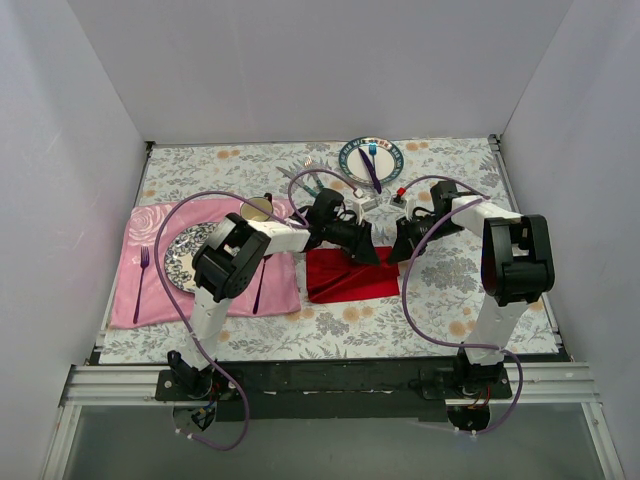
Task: Fold the napkin into a case and place the utensils inside
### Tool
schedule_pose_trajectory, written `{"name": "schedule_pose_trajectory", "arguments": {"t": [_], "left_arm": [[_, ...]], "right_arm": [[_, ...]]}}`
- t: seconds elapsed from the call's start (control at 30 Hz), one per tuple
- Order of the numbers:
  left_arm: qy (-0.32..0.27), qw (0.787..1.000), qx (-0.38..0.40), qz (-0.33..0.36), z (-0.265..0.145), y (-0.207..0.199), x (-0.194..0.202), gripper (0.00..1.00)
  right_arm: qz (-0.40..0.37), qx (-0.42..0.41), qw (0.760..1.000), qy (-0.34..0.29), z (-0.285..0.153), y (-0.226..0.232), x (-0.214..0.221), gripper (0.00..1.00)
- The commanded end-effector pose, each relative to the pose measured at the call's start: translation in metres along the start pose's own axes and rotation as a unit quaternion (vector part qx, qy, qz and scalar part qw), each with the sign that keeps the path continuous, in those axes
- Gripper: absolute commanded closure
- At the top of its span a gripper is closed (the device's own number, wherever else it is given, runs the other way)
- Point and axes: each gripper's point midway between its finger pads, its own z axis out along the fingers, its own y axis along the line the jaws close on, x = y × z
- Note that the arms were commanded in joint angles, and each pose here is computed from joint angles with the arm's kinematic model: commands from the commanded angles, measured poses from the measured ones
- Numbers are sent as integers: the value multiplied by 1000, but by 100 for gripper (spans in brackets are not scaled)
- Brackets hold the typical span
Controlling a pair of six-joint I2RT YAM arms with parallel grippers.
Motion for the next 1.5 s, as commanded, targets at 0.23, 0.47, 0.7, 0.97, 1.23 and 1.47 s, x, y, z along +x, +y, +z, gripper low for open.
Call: {"name": "schedule_pose_trajectory", "arguments": {"t": [0.23,0.47,0.7,0.97,1.23,1.47], "left_arm": [[-4,999,28,-41,-7,-22,-7,100],[3,996,30,-84,-8,-20,8,100],[13,994,17,-104,-7,-13,17,100],[15,991,9,-132,-8,-7,24,100],[15,990,8,-140,-10,-2,24,100],[22,990,9,-137,-12,-1,27,100]], "right_arm": [[-12,15,1000,-7,-4,-3,-15,98],[-29,51,997,-53,-19,0,-49,69],[-64,104,990,-70,-22,-1,-73,77],[-114,176,977,-31,-6,-4,-59,82],[-128,186,974,-17,8,-4,-46,76],[-117,181,976,-9,17,-3,-42,74]]}}
